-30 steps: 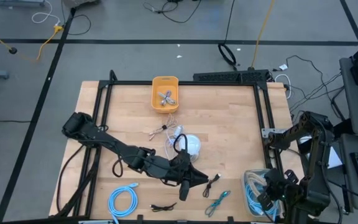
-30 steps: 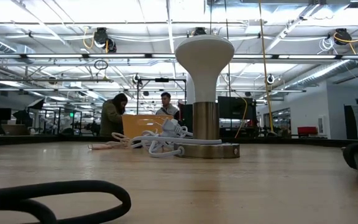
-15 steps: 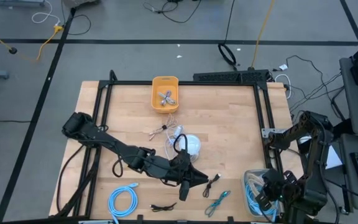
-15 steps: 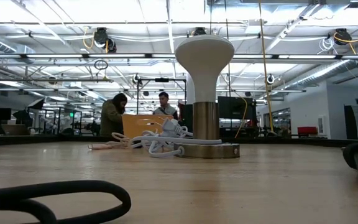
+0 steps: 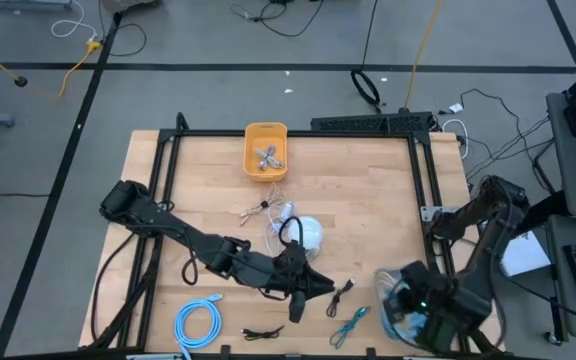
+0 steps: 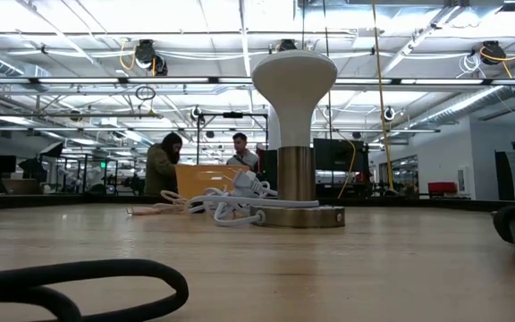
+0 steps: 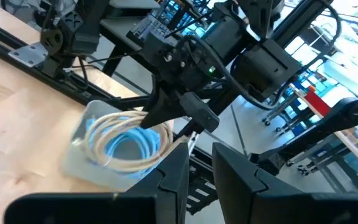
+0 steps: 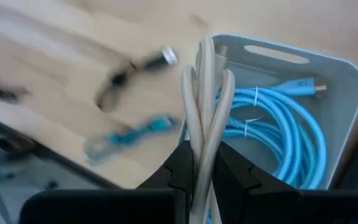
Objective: Pick & Place USB Port
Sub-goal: Put the brown HDMI cable into the gray bin
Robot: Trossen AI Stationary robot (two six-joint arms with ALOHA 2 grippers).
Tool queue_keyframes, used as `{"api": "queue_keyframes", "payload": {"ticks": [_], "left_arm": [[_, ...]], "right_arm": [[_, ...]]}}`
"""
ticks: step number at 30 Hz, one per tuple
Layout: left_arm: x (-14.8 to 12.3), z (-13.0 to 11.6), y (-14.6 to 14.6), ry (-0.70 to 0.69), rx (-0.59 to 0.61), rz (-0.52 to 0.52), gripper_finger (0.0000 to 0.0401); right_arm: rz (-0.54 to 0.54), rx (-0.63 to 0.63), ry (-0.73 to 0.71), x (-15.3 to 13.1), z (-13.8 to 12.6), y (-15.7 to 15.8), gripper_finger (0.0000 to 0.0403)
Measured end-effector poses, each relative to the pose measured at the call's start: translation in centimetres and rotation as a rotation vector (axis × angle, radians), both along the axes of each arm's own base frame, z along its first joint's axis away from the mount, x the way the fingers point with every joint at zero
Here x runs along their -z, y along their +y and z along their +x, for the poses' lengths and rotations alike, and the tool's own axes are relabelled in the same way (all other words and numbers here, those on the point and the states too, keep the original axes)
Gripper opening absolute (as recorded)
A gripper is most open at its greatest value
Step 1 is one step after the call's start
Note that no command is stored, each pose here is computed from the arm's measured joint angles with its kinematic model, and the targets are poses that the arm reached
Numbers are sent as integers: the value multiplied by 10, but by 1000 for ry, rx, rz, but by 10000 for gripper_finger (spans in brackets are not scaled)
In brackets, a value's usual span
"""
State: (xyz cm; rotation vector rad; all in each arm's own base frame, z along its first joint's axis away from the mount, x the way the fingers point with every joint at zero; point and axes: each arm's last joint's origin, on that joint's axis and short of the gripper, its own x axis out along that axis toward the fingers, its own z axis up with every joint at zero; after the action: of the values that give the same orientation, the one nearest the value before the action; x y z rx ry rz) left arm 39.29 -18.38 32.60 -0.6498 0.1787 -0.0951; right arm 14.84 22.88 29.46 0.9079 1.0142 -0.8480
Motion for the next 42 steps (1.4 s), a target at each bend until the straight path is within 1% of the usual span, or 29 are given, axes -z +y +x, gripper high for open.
{"api": "queue_keyframes", "payload": {"ticks": [2,5,10,15,19,24,27,30,34,38,42], "left_arm": [[0,0,0,-2,-5,9,74],[0,0,-1,-3,-5,14,74],[0,0,0,1,-5,23,74],[2,0,0,13,-5,31,74],[2,0,0,15,-2,32,74],[2,0,0,15,-2,31,74],[2,-1,-1,15,0,31,74],[2,-1,-1,15,1,28,74],[2,-1,-1,16,3,25,74],[2,-1,-1,15,3,25,74],[2,-1,-1,15,4,27,74]], "right_arm": [[-21,17,-10,0,4,-4,30],[-45,22,26,0,2,-8,30],[-67,32,42,1,3,-11,30],[-75,34,21,1,5,-12,30],[-73,28,19,1,5,-11,32],[-70,6,18,1,4,-9,72],[-66,6,17,1,4,-9,84],[-62,0,23,1,4,-9,84],[-49,-37,36,1,-1,-5,77],[-22,-84,49,1,-9,3,74],[-5,-90,71,2,-18,7,71]]}}
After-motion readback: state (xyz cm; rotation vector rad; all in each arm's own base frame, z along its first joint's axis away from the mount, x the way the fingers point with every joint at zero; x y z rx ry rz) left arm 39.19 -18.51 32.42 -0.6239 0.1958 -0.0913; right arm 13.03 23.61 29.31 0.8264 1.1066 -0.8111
